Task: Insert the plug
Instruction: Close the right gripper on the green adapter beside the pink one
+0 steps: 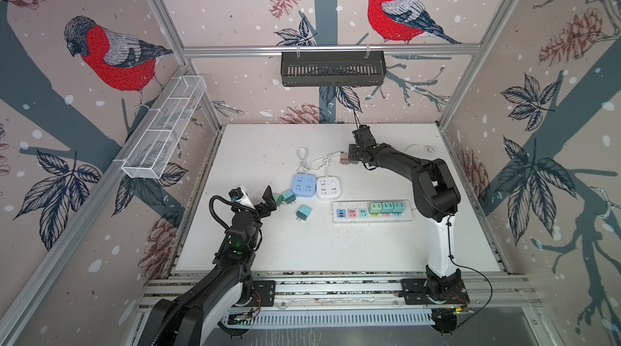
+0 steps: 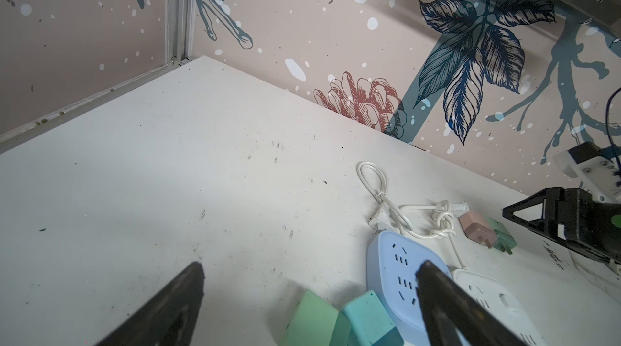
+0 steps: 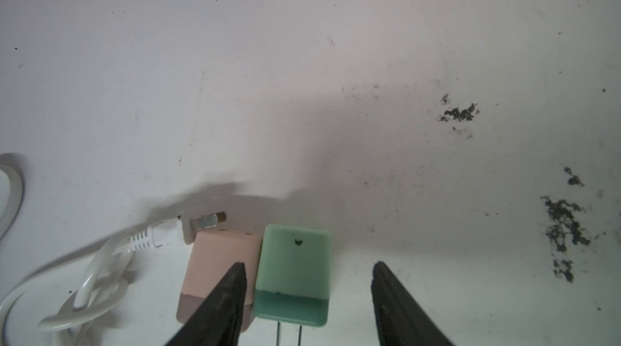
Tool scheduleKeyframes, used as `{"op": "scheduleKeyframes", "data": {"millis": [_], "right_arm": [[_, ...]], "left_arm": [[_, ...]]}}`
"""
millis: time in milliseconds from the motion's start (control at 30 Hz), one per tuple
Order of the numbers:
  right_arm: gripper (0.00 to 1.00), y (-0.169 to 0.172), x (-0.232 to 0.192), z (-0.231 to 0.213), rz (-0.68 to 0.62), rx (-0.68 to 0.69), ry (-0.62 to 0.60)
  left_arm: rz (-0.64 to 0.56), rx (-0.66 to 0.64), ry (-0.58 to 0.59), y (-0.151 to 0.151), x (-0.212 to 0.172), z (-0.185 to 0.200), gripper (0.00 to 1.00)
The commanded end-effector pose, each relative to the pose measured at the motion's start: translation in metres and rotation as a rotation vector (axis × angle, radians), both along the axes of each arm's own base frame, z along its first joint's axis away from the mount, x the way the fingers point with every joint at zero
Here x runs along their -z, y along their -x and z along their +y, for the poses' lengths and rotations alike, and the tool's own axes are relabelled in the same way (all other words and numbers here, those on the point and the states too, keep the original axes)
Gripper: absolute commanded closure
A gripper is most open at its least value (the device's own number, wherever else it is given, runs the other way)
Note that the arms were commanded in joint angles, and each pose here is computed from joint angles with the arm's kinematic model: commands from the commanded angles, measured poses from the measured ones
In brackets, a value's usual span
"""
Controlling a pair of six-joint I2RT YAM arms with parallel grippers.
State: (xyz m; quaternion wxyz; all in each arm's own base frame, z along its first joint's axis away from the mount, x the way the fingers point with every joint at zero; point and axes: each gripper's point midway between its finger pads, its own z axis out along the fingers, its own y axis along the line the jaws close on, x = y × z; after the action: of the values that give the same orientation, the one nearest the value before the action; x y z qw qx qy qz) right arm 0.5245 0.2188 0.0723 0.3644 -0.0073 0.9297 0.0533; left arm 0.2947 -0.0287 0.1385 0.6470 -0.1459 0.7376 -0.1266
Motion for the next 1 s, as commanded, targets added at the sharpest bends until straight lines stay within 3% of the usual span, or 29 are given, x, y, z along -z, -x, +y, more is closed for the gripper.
{"op": "scheduleKeyframes", "data": {"millis": [0,433,967], "right_arm": [[0.40,0.000,0.008,-0.005,0.033,-0.003,0.042],[0.43,-0.007,0.024,0.002,0.072,-0.018,0.041],[0.45,0.010,0.045,0.007,0.111,-0.030,0.047]], "left_arm": [[-0.065,0.010,0.018,-0.003,-0.018,-0.002,0.02],[-0.064,0.018,0.016,-0.004,-0.018,-0.004,0.02],[-0.063,0.024,0.013,-0.004,-0.018,-0.005,0.02]]}}
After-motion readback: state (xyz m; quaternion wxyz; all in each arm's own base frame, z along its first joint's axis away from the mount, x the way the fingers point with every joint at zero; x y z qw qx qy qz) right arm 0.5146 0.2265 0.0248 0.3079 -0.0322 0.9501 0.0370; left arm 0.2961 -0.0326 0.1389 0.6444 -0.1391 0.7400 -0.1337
